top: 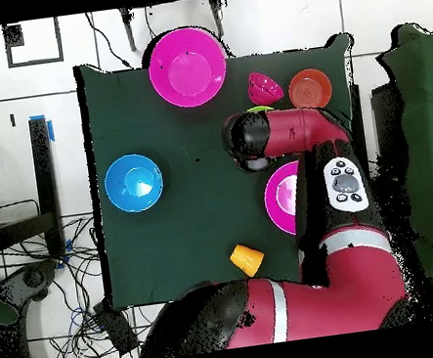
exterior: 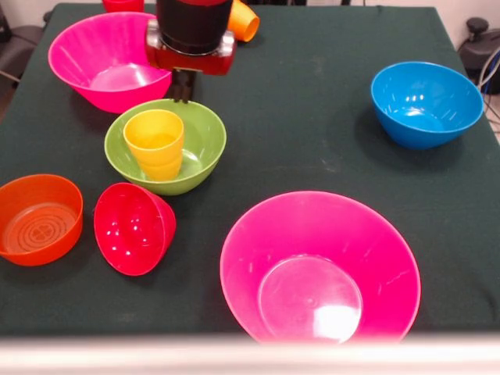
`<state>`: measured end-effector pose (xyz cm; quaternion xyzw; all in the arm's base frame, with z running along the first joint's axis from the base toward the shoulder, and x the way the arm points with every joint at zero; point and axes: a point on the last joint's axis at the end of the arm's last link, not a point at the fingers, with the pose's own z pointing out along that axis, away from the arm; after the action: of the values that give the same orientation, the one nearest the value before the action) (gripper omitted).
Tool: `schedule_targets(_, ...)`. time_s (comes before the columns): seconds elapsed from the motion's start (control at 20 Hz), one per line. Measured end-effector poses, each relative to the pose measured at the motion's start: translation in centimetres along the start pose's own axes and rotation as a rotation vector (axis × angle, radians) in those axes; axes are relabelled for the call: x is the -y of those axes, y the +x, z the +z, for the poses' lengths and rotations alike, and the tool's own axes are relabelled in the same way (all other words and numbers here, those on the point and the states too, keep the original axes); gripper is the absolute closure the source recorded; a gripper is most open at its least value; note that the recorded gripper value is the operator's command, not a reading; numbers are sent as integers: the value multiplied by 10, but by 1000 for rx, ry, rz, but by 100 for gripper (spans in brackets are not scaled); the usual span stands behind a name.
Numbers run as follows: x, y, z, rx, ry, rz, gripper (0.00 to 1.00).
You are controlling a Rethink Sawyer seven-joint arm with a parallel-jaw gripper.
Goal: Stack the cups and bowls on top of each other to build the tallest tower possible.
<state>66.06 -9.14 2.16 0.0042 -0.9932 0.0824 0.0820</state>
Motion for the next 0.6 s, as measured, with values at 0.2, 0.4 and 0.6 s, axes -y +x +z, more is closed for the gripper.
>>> schedule_targets(0.2, 18, 2, -7, 25, 43, 4, 100)
schedule_targets(0.4, 32, 4, -15, 38, 76, 11, 100)
schedule_targets(0.6, 38, 8, -19, 28, 95, 17, 100)
